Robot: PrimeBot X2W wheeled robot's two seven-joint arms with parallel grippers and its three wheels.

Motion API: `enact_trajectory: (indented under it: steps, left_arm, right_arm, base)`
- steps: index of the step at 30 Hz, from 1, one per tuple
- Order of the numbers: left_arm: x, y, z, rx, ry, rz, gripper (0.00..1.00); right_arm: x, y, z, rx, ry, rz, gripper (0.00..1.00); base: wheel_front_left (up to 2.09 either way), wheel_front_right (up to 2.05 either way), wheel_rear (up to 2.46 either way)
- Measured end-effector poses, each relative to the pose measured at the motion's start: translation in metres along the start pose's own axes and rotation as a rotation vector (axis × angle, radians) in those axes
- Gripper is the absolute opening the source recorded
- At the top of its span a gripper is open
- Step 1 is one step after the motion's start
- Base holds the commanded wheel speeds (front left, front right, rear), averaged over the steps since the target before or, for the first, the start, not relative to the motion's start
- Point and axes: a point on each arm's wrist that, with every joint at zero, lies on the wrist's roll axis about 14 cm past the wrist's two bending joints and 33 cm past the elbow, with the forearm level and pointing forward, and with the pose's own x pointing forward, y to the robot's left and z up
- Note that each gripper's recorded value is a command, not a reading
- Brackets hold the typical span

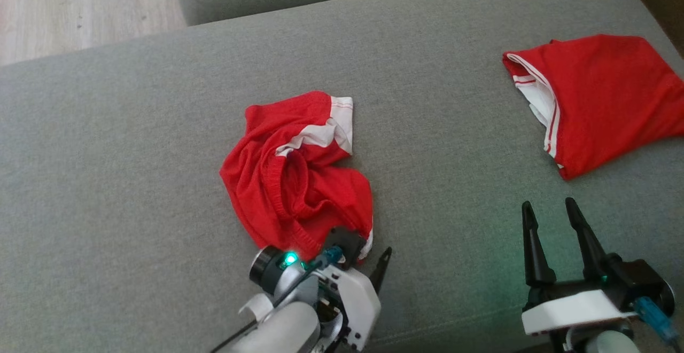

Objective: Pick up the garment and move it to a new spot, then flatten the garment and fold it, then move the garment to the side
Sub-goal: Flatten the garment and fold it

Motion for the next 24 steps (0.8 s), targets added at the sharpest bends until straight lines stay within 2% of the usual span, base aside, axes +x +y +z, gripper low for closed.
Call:
enact_trajectory:
  steps: [9, 18, 19, 20, 22, 24]
  left_arm:
    - [-0.001, 0.013, -0.007, -0.008, 0.019, 0.067, 1.00]
    - [-0.002, 0.012, -0.019, -0.020, 0.069, 0.068, 1.00]
    - [-0.001, 0.012, -0.022, -0.024, 0.078, 0.066, 0.84]
    - [-0.001, 0.011, -0.025, -0.028, 0.098, 0.059, 0.48]
    - [0.000, 0.007, -0.031, -0.034, 0.127, 0.042, 0.00]
    - [0.001, 0.007, -0.029, -0.060, 0.123, 0.038, 0.00]
  right_arm:
    - [0.002, 0.002, 0.001, 0.000, -0.002, 0.006, 1.00]
    - [0.002, 0.005, -0.001, 0.001, 0.002, 0.016, 1.00]
    - [0.002, 0.004, -0.001, 0.001, 0.003, 0.013, 1.00]
    - [0.001, 0.003, -0.001, 0.001, 0.004, 0.010, 1.00]
    - [0.000, 0.001, -0.002, 0.001, 0.006, 0.003, 1.00]
    - [-0.001, -0.001, -0.002, 0.000, 0.008, -0.005, 1.00]
  base:
    - [0.00, 0.00, 0.00]
    - [0.00, 0.00, 0.00]
    - [0.00, 0.00, 0.00]
    - [0.00, 0.00, 0.00]
    - [0.00, 0.00, 0.00]
    - [0.00, 0.00, 0.00]
